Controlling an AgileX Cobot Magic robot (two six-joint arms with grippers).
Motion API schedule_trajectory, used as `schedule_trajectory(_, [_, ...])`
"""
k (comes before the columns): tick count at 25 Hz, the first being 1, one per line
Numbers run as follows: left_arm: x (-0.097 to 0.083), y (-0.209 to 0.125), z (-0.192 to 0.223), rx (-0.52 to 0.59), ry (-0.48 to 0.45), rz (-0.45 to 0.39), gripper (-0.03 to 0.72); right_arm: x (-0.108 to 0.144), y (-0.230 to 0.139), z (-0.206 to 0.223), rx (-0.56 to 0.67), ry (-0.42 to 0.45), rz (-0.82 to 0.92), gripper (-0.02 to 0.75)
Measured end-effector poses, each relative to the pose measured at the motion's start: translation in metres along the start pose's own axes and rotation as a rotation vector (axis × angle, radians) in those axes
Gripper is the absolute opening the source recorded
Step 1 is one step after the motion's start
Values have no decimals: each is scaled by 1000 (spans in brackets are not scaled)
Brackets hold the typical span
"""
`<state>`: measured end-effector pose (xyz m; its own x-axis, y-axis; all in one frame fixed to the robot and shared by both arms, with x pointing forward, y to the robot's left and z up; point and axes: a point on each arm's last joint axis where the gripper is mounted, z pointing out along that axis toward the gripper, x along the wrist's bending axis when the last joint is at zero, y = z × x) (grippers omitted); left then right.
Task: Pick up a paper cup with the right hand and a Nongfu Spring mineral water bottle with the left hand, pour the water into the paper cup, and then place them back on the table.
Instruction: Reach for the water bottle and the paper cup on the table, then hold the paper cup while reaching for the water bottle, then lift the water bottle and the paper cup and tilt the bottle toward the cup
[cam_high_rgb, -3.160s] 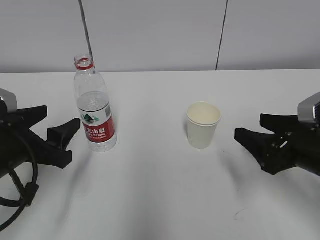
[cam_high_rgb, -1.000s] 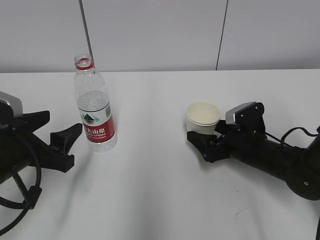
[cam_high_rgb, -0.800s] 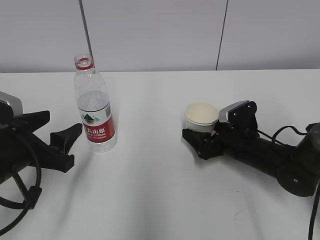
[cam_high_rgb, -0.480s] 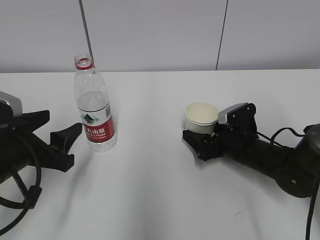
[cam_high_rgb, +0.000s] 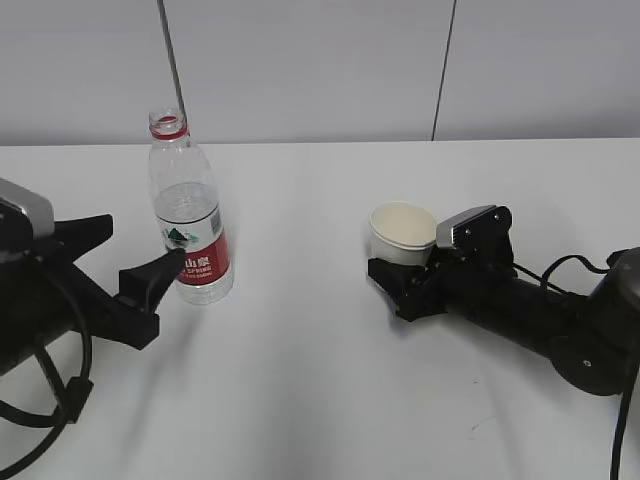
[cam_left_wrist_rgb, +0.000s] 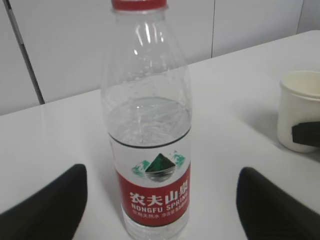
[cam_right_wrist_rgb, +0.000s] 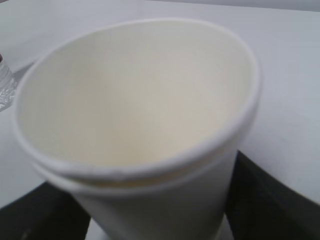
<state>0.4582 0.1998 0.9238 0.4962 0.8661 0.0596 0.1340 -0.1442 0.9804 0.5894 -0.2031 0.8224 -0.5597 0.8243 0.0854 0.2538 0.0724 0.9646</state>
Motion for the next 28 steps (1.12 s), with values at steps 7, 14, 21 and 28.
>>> schedule_trajectory(7, [-1,-14,19,33,-20,-2,589,0,0,0,0,-2,1,540])
schedule_trajectory(14, [5,-32,50,76,15,-23,589,0,0,0,0,-2,1,540])
schedule_trajectory(21, [11,-26,77,20,48,-30,589,0,0,0,0,-2,1,540])
schedule_trajectory(28, [14,-18,92,-28,52,-26,584,0,0,0,0,-2,1,540])
